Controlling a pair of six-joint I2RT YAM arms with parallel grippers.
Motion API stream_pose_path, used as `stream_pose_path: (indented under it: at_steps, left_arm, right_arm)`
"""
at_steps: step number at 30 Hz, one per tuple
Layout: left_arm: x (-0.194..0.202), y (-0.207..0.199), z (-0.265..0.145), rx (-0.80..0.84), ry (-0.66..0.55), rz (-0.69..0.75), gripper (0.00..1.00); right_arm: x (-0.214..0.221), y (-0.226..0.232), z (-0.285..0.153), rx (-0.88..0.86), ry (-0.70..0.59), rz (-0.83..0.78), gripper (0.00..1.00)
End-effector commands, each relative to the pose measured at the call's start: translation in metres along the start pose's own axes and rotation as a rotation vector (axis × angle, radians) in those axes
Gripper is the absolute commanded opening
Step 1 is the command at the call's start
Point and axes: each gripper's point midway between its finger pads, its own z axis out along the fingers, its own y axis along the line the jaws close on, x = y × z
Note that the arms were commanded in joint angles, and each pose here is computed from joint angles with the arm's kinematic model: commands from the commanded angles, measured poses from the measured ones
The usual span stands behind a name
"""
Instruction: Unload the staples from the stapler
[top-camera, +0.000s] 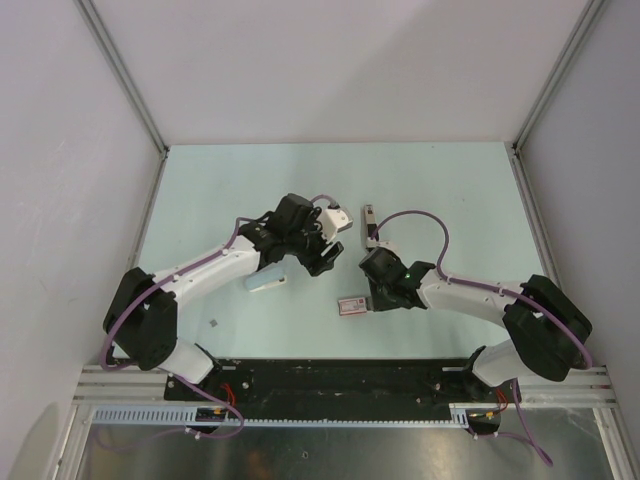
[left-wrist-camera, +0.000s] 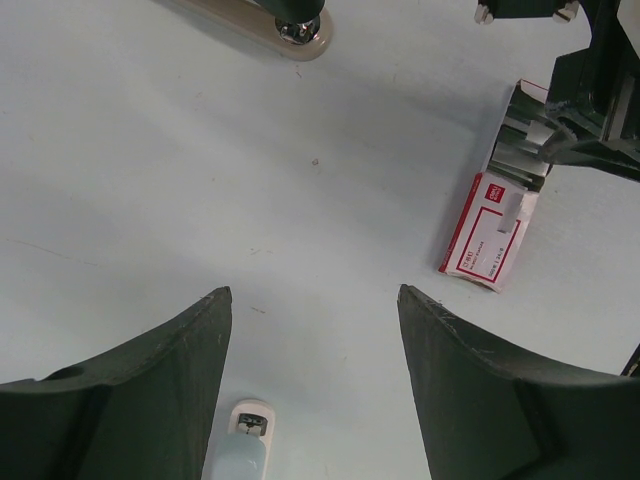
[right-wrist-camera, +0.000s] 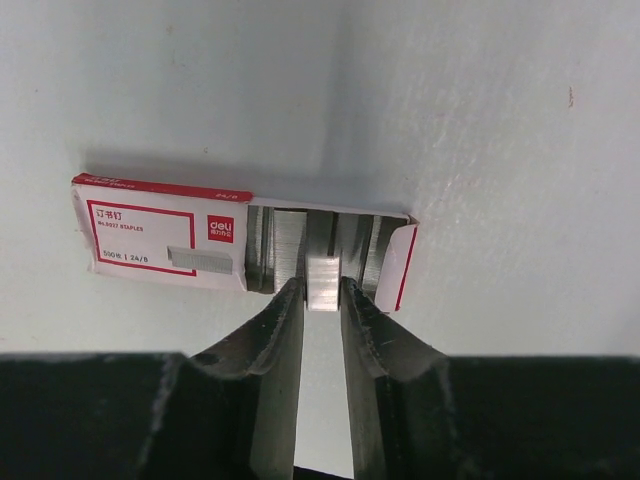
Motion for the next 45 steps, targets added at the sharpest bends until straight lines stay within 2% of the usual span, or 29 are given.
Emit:
stream_pose_path:
  at_steps: [1, 6, 12, 18, 22, 30, 37, 45]
  left_arm:
    - [-0.012, -0.001, -0.009, -0.003, -0.042, 0.078, 0.72]
    - [-0.013, -0.001, -0.009, -0.003, -0.043, 0.078, 0.72]
    - [-0.012, -0.002, -0.008, -0.003, -0.040, 0.085, 0.73]
    - [-0.003, -0.008, 0.000, 0.020, -0.011, 0.125, 0.73]
    - [0.010, -0.014, 0.010, 0.051, 0.027, 0.168, 0.72]
    - [0.048, -0.028, 0.042, 0.095, 0.155, 0.306, 0.74]
    - [0.055, -0.030, 0.058, 0.090, 0.200, 0.331, 0.73]
    - [0.059, -0.033, 0.065, 0.081, 0.223, 0.356, 0.73]
  right_arm:
    - [-0.002, 0.002, 0.000, -0.003, -0.012, 0.008, 0.28]
    - [-0.003, 0.003, 0.000, -0.010, -0.016, 0.009, 0.32]
    - [-0.009, 0.008, -0.008, -0.044, -0.039, 0.015, 0.32]
    - [-0.045, 0.016, -0.044, -0.136, -0.132, 0.052, 0.32]
    - [-0.070, -0.007, -0.063, -0.175, -0.173, 0.148, 0.31]
    - [-0.052, -0.047, -0.041, -0.257, -0.050, 0.307, 0.29]
    - [-0.027, -0.042, -0.024, -0.398, 0.043, 0.389, 0.29]
    - [-0.008, -0.040, -0.006, -0.449, 0.107, 0.446, 0.26]
